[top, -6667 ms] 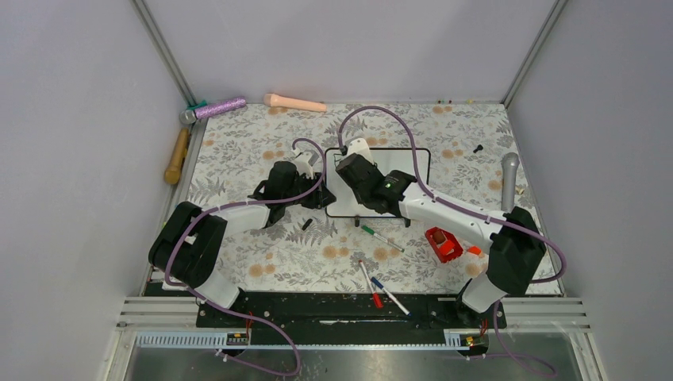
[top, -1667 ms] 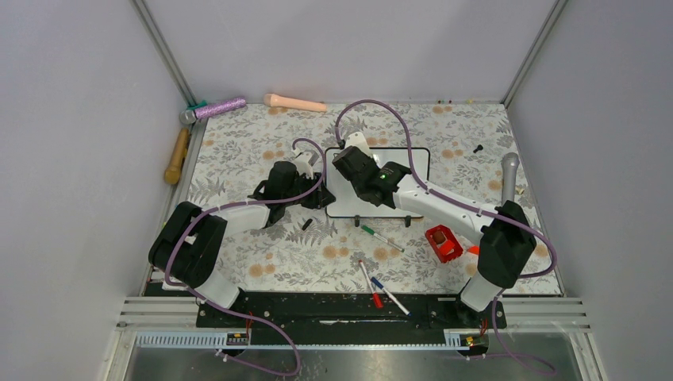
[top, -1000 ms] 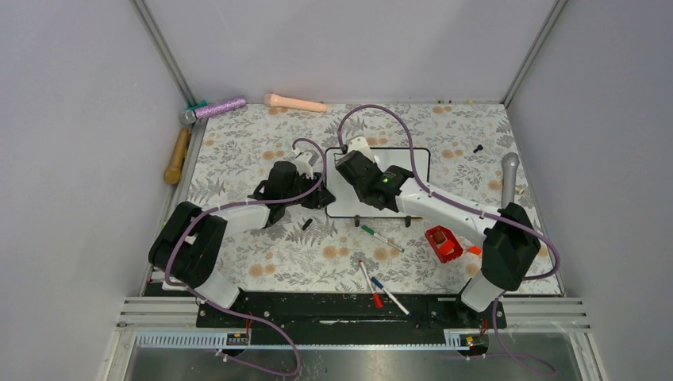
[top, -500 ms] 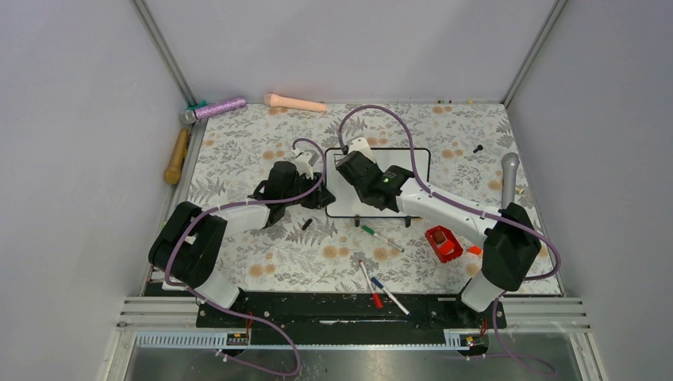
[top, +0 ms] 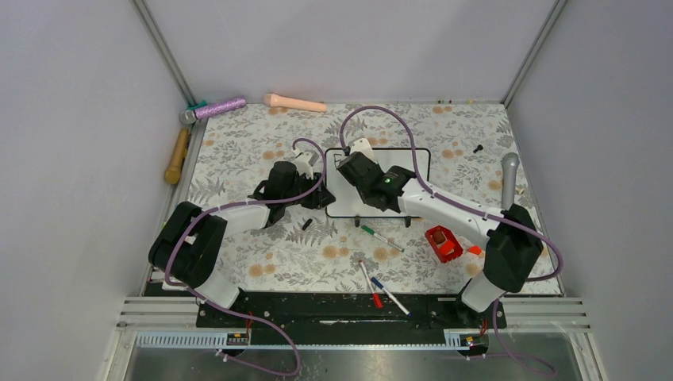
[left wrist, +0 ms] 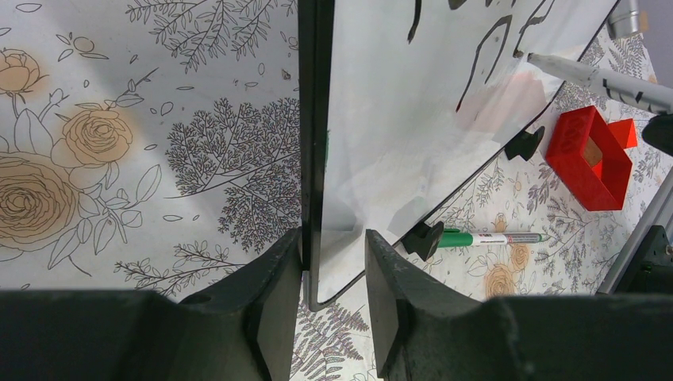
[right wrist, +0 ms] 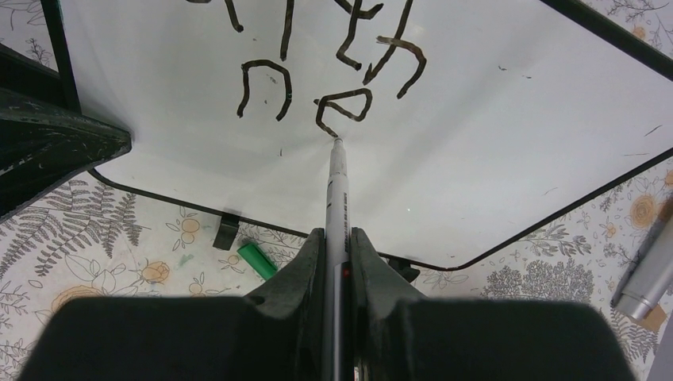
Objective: Write a sentence on the whiteboard
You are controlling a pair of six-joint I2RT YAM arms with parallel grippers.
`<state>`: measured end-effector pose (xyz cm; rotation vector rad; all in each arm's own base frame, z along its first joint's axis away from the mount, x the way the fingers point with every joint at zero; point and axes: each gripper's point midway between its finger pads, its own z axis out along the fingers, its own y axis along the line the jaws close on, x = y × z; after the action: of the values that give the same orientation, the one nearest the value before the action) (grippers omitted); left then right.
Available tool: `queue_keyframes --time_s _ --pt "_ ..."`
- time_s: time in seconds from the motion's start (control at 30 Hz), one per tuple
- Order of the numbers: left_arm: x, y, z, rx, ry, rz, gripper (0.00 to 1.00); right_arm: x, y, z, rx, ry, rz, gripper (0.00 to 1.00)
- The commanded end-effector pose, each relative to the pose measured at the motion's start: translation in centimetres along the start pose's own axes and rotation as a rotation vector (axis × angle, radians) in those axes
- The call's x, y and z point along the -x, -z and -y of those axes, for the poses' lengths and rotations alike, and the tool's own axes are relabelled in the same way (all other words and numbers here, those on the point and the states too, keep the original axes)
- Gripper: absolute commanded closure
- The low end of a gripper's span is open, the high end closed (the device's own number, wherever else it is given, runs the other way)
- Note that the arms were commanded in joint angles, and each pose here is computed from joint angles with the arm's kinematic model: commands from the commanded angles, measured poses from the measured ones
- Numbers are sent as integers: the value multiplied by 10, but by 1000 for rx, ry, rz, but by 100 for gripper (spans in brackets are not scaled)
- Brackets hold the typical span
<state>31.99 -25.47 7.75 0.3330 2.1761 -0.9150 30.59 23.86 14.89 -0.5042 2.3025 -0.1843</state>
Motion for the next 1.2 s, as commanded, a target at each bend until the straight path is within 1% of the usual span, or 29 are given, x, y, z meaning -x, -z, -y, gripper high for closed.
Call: queue_keyframes --time_s 0.0,0.2,0.3,0.73,1.17 --pt "26 2 18 -63 -42 69 66 9 17 20 -29 -34 46 100" --pt "28 5 20 -70 -48 89 66 15 30 22 23 -81 136 100" --pt "28 5 21 -72 -47 89 66 15 31 27 14 -100 175 100" --pt "29 5 21 -76 -46 91 67 22 15 28 -62 -101 162 100" --pt "28 4 22 -80 -45 85 67 34 13 28 -68 -109 178 100"
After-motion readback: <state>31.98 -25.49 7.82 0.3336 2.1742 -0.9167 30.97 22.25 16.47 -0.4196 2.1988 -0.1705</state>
